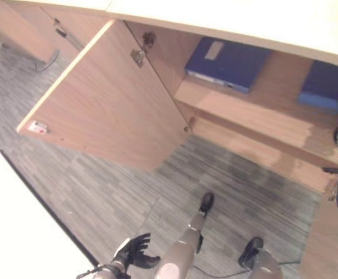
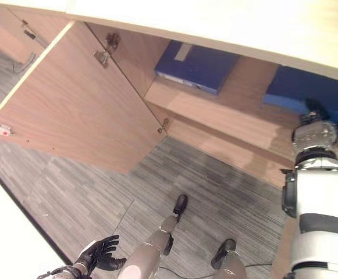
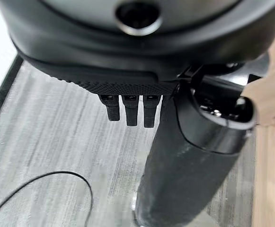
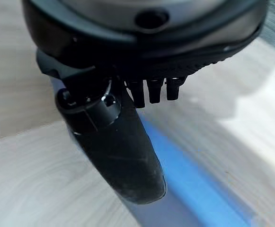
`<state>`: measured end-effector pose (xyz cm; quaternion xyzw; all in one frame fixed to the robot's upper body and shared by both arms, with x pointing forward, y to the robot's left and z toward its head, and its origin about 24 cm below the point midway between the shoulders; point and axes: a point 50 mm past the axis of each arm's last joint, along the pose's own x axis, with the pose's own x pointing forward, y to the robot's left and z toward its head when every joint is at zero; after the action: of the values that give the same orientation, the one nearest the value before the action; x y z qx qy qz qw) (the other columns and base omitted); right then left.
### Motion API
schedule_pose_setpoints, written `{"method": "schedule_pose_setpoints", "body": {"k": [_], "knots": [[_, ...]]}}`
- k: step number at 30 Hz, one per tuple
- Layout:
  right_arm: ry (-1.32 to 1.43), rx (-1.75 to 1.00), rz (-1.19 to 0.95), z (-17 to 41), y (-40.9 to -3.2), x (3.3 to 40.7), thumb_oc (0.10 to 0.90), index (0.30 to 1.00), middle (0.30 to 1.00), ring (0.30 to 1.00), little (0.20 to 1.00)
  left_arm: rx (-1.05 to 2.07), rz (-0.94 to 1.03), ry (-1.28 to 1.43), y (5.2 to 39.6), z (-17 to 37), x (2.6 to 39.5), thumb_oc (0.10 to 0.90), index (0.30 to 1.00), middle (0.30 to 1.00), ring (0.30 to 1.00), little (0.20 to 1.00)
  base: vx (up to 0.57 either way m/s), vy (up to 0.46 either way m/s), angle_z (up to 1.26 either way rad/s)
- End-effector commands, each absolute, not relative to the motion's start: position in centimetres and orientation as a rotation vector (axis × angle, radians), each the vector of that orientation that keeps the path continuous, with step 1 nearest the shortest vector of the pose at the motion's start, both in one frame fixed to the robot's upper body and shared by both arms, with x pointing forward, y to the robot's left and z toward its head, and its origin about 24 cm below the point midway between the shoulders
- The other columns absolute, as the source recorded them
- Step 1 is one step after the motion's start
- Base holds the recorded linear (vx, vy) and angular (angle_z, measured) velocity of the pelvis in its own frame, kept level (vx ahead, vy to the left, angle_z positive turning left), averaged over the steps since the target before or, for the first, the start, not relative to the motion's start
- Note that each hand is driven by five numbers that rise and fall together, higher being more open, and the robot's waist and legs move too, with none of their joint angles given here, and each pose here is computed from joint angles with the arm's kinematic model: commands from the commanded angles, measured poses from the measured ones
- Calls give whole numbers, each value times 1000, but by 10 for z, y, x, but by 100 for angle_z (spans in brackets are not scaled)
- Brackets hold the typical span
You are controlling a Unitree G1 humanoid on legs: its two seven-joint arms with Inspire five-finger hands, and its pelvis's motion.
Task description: Put the empty folder in the office cabinet
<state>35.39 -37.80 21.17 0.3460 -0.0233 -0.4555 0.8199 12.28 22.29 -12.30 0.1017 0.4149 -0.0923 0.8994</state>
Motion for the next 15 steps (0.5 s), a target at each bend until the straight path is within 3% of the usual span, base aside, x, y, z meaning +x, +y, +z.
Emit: {"method": "schedule_pose_setpoints", "body": {"k": [1,8,15], "knots": [[-427,544,-850,328,-395,335,800,900,900,900,900,275,-138,821,257,-109,140,800,900,900,900,900,0,16,-9],[-419,425,-865,336,-401,328,800,900,900,900,900,271,-160,836,257,-110,136,800,900,900,900,900,16,-17,3],[-324,579,-867,289,-395,342,800,900,900,900,900,272,-155,845,254,-113,139,800,900,900,900,900,12,-9,2]]}}
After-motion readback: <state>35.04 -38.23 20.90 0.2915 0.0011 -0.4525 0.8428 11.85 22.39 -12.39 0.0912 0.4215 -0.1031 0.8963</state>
